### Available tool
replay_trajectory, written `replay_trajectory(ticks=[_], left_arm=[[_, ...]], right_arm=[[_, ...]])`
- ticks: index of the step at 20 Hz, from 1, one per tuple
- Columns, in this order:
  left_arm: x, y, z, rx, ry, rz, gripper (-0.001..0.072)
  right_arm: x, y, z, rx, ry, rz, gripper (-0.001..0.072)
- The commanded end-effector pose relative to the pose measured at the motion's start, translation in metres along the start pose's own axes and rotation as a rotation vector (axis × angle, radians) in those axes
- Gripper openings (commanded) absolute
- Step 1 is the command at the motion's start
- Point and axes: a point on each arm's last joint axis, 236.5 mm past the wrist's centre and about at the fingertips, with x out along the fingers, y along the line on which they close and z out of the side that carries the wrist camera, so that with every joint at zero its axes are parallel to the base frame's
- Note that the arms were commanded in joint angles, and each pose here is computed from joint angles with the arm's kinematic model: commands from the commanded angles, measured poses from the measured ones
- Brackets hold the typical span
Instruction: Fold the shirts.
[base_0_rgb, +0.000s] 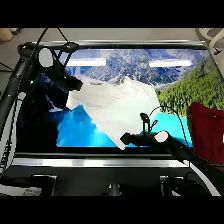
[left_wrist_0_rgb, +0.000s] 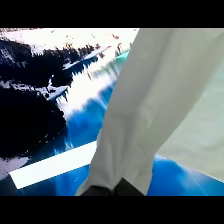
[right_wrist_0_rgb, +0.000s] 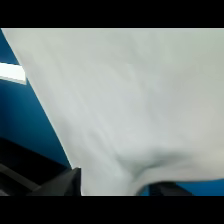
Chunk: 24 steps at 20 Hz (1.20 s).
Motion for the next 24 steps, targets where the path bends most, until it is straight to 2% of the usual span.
replay_trajectory(ticks=[1,2,3,5,7,9,10,12,13,15,16,17,19,24], left_arm=[[-0.003,-0.002,0.001,-0.002,-0.007,-0.010,0.0027],[-0.003,-0.003,0.001,-0.003,-0.008,-0.014,0.0026],[-0.003,-0.003,0.001,-0.010,-0.008,-0.014,0.0027],[-0.007,-0.003,0.002,-0.010,-0.018,-0.013,0.0027],[-0.033,0.002,0.017,-0.019,-0.104,-0.008,0.0026],[-0.107,0.016,0.051,-0.073,-0.344,0.016,0.0026],[-0.159,0.028,0.066,-0.125,-0.505,0.040,0.0026],[-0.293,0.059,0.072,-0.300,-0.903,0.063,0.0026],[-0.367,0.071,0.055,-0.406,-1.111,0.029,0.0026],[-0.491,0.072,-0.003,-0.499,-1.473,-0.071,0.0026],[-0.537,0.062,-0.034,-0.474,-1.615,-0.114,0.0026],[-0.572,0.046,-0.063,-0.443,-1.729,-0.194,0.0026],[-0.596,0.020,-0.098,-0.365,-1.807,-0.294,0.0026],[-0.551,0.010,-0.102,-0.249,-1.632,-0.168,0.0026]], right_arm=[[0.001,0.002,0.008,0.028,-0.038,0.004,0.0205],[0.001,0.002,0.008,0.028,-0.038,0.004,0.0021],[0.001,0.003,0.008,0.016,-0.038,0.005,0.0017],[-0.007,0.020,0.013,-0.156,-0.032,0.040,0.0016],[-0.040,0.055,0.035,-0.517,-0.073,0.039,0.0016],[-0.111,0.084,0.087,-0.854,-0.218,-0.124,0.0016],[-0.177,0.100,0.127,-0.954,-0.375,-0.282,0.0017],[-0.355,0.142,0.178,-0.977,-0.797,-0.562,0.0017],[-0.448,0.168,0.173,-0.976,-1.011,-0.636,0.0017],[-0.575,0.204,0.130,-0.957,-1.323,-0.627,0.0017],[-0.612,0.214,0.107,-0.945,-1.423,-0.592,0.0017],[-0.632,0.217,0.092,-0.935,-1.471,-0.574,0.0017],[-0.638,0.211,0.084,-0.920,-1.468,-0.578,0.0017],[-0.607,0.204,0.110,-0.936,-1.350,-0.639,0.0017]])
